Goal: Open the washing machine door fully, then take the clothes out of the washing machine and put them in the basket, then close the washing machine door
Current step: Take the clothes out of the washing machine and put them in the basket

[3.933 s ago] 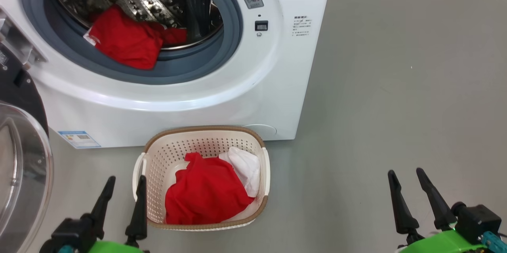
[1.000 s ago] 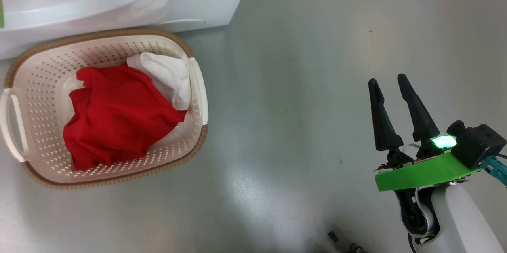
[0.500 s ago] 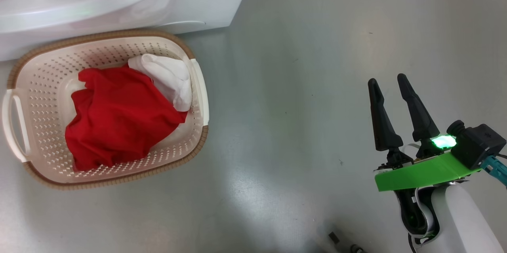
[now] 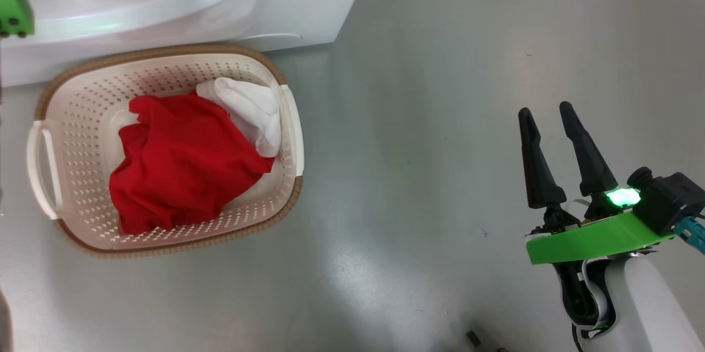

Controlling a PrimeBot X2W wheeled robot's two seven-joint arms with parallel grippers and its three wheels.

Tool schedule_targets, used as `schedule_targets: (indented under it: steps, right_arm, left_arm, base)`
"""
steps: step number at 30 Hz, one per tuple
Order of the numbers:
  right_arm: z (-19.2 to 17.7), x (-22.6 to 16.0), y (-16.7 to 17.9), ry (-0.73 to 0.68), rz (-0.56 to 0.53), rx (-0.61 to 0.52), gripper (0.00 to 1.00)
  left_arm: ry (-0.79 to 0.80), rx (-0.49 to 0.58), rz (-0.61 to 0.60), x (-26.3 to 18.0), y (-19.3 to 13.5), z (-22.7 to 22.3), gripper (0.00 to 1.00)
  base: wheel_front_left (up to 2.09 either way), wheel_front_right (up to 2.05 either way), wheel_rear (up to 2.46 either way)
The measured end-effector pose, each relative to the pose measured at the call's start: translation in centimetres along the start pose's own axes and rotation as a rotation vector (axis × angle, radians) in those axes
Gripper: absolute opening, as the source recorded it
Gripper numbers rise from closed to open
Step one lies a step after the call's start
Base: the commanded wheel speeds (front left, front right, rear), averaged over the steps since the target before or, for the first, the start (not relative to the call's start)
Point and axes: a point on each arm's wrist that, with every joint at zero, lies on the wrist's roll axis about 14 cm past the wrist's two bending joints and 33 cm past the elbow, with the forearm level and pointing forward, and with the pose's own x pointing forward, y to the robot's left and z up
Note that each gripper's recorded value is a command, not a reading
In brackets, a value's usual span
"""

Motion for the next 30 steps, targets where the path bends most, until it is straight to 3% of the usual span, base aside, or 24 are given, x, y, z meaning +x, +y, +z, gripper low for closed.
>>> schedule_targets:
  steps: [21,30]
  right_arm:
    - [0.4,0.9,1.6,-0.021,0.049,-0.031,1.00]
    - [0.0,1.1,1.8,-0.011,0.055,-0.028,1.00]
  left_arm:
    - [-0.487,-0.335,0.085,-9.6,2.3,8.4,0.00]
    - [-0.643,-0.353,0.107,-13.2,3.0,11.5,0.00]
  base:
    - [0.00,0.00,0.00]
    - [0.00,0.00,0.00]
